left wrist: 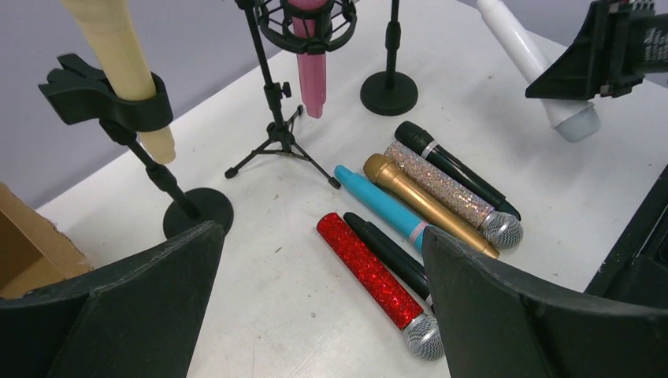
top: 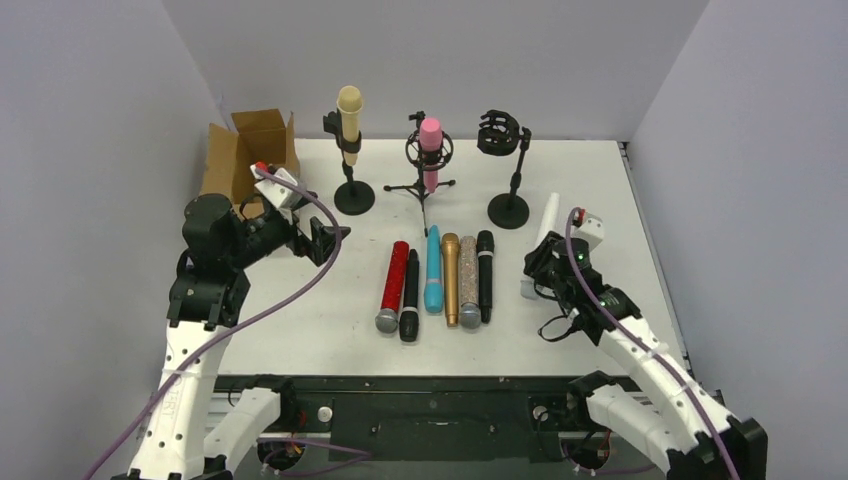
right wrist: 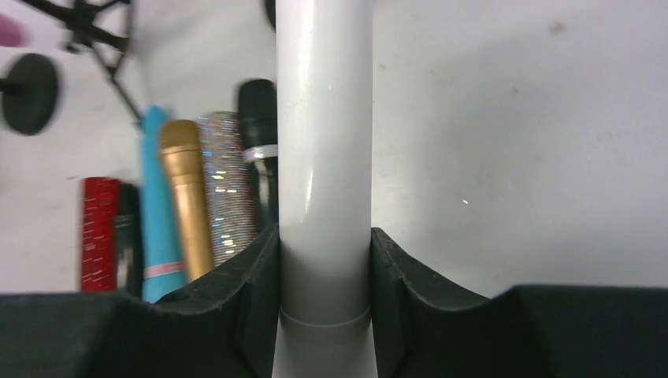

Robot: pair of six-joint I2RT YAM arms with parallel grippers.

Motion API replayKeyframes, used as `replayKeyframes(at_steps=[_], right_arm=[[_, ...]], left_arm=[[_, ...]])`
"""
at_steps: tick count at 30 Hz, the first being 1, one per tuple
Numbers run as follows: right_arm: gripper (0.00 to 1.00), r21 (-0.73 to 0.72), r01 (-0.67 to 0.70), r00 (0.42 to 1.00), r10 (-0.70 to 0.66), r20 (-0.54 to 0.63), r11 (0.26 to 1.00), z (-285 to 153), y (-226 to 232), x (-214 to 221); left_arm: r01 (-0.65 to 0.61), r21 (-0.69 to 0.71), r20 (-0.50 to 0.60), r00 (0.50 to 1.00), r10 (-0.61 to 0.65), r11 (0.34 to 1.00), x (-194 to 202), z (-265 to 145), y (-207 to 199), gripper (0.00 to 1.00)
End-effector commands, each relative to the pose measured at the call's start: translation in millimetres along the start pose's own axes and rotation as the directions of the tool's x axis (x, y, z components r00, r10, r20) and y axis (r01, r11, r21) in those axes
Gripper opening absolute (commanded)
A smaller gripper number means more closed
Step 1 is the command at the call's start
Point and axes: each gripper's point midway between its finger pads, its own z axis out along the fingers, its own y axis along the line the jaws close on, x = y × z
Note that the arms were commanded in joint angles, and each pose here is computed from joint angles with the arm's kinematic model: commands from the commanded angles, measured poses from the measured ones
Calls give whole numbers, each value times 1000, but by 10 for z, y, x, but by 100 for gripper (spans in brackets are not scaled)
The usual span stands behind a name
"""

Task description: Attach the microphones to the stand

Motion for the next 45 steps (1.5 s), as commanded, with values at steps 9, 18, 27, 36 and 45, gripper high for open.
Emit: replayKeyframes(at_steps=[9, 18, 27, 36, 45], right_arm=[[0, -695, 174, 942, 88, 324, 698, -1814, 1252, -1044], [0, -857, 266, 961, -56, 270, 441, -2394, 2186, -1065], [0, -918, 255, 926, -350, 142, 303, -2451, 3088, -665], [0, -962, 194, 826, -561, 54, 193, -2420, 3338, -143], [0, -953, 237, 759, -649, 59, 191, -2349, 3294, 91]], left_arm=[[-382, 69, 296, 890, 347, 921, -557, -211, -351, 96], [-858, -246, 361, 350, 864, 450, -662, -361, -431, 96], [-852, -522, 258, -183, 949, -23, -1036, -497, -629, 96], [-854, -493, 194, -294, 936, -166, -922, -424, -616, 96], [-937, -258, 212, -293, 932, -236, -478, -221, -541, 96]])
